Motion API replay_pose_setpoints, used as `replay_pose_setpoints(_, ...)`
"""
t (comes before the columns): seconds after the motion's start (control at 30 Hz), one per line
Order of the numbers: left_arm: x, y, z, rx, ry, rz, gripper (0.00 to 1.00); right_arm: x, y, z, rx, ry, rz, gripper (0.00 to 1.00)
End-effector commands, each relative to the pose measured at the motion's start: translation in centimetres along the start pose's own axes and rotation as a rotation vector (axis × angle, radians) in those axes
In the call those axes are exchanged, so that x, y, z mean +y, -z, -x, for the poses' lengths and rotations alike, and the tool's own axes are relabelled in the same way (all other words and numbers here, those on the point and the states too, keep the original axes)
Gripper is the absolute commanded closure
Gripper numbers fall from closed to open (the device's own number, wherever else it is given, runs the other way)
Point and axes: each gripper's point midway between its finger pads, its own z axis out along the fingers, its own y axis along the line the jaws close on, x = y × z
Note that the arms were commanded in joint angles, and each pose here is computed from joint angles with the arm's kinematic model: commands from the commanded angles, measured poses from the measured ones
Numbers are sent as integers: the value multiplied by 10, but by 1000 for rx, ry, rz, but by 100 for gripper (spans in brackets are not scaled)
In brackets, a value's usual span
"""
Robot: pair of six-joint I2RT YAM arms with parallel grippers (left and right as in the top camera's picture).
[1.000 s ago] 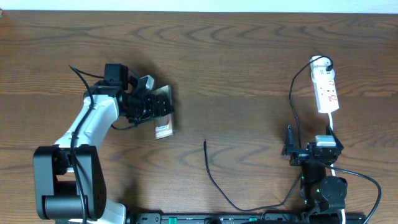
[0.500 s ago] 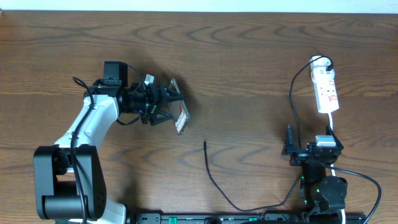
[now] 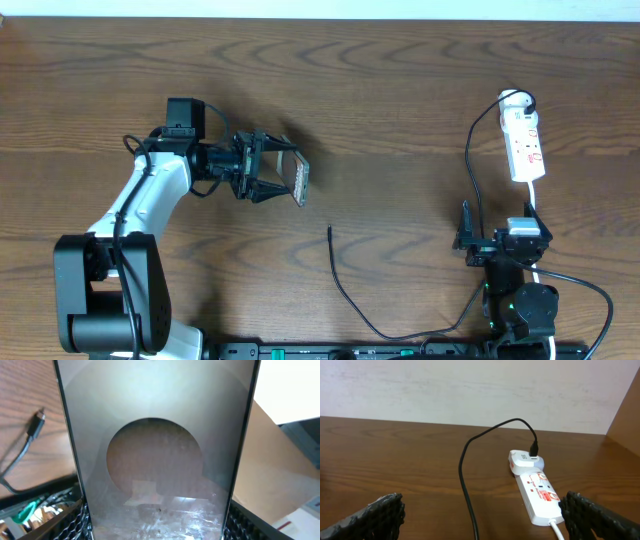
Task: Plug charger to phone and switch on socket
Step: 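Lift the phone box with the left gripper and tilt it upright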
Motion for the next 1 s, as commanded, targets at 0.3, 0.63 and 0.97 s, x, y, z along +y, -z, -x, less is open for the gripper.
replay_pose_setpoints(0.3,-29,9,-39,193,158,-82,92,-1,0,-1,3,2,-9,1)
replay_pose_setpoints(0.63,-30,10,-40,201,219,-78,93,-1,0,-1,3,2,-9,1)
replay_pose_setpoints(0.97,-30,10,-40,203,275,-72,93,-1,0,-1,3,2,-9,1)
